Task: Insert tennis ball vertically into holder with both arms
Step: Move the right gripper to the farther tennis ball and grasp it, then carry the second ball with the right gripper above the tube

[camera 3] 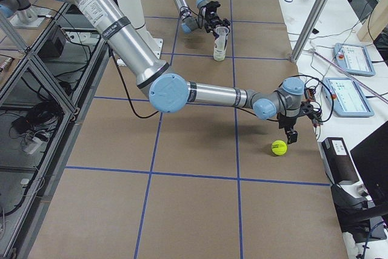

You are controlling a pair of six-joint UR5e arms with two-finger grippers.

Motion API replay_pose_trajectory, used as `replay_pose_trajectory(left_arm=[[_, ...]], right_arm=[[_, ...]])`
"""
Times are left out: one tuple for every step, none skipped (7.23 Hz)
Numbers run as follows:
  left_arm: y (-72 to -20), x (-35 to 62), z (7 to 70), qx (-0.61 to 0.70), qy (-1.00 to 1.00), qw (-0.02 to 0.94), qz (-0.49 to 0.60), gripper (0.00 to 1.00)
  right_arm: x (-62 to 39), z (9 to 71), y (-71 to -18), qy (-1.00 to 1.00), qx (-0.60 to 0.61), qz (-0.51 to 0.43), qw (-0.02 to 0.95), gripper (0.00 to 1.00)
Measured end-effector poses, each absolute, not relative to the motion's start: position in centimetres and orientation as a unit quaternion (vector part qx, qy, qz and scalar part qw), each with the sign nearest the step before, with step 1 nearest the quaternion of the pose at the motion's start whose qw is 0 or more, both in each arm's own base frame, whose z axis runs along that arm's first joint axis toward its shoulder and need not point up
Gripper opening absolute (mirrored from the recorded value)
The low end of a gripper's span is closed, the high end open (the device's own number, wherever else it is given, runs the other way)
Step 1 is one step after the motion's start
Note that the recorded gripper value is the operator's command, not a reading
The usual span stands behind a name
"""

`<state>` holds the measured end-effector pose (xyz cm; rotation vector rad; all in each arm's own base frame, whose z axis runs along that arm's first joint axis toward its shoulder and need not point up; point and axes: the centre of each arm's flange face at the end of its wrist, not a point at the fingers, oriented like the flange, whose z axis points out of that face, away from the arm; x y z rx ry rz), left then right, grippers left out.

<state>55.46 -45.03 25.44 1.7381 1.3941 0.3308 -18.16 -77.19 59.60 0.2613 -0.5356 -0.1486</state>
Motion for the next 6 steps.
replay_pose_trajectory(left_arm=[[-45.0,55.5,25.4,0.697,0.559,0.430,0.133,0.99],[-45.0,55.5,25.4,0.697,0.559,0.430,0.133,0.99],[-45.0,55.5,25.4,0.697,0.559,0.430,0.133,0.99],[-45.0,55.5,25.4,0.696,0.559,0.430,0.133,0.99],[-45.0,55.5,25.4,0.696,0.559,0.430,0.133,0.99],[-45.0,55.5,25.4,0.696,0.559,0.430,0.133,0.99]], right_arm=[[-19.1,60.2,-76.9,-0.252,0.128,-0.080,0.956,0.99],[-20.1,60.7,-76.6,-0.241,0.127,-0.086,0.958,0.99],[-20.9,61.3,-76.2,-0.226,0.127,-0.090,0.962,0.99],[-21.3,62.1,-75.9,-0.212,0.127,-0.091,0.965,0.60],[-21.4,62.8,-75.5,-0.201,0.126,-0.092,0.967,0.01],[-21.3,63.0,-75.5,-0.197,0.126,-0.090,0.968,0.00]])
